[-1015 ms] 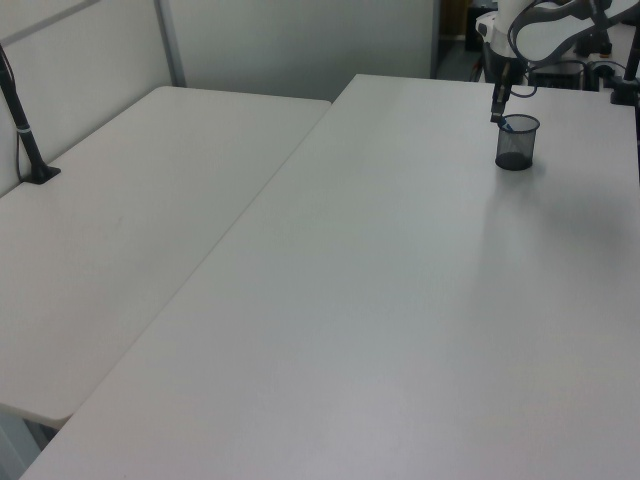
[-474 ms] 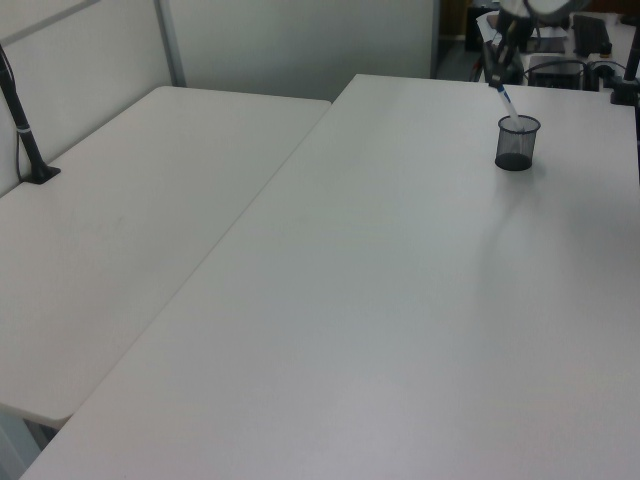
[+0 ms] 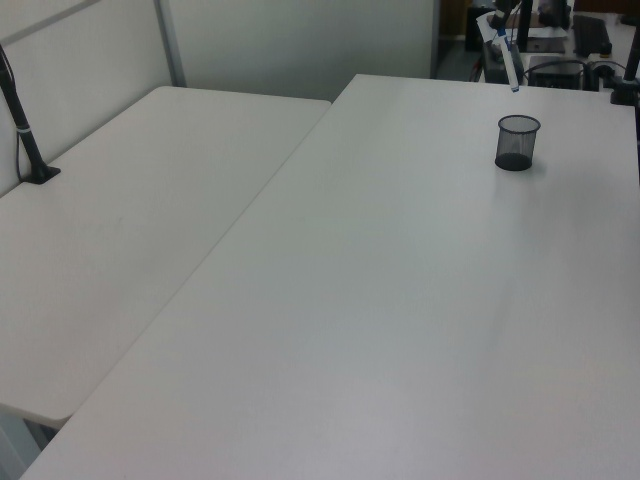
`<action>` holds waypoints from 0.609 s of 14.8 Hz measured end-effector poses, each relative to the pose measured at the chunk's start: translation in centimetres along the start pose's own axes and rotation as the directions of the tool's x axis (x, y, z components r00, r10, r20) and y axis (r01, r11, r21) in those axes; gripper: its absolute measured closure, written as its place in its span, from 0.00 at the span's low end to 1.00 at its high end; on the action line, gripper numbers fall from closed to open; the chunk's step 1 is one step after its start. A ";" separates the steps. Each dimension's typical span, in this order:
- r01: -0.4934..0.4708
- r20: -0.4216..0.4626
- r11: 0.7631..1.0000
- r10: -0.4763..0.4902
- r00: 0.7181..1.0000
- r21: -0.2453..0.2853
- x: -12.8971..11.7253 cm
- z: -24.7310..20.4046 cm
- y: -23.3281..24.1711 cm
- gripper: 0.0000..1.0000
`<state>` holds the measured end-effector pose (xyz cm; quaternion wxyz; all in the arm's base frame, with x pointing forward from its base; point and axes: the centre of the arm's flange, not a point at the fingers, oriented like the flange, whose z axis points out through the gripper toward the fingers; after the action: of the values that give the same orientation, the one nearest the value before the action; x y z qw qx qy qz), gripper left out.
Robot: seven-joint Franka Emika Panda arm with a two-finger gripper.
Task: Remove the marker
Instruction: 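Lift the gripped marker up out of the pen cup, then carry the marker away from the cup and lower it onto the table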
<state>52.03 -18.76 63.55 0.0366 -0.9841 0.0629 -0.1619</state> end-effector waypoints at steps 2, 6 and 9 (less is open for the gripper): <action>0.025 0.062 0.999 -0.027 0.998 0.033 0.5 1.9 -5.7 0.81; 0.052 0.232 0.997 -0.066 0.970 0.065 0.5 11.8 -12.4 0.81; 0.082 0.339 0.993 -0.106 0.935 0.084 0.1 20.3 -16.5 0.81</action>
<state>60.55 -1.40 45.95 0.0727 -0.9973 0.0030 0.0081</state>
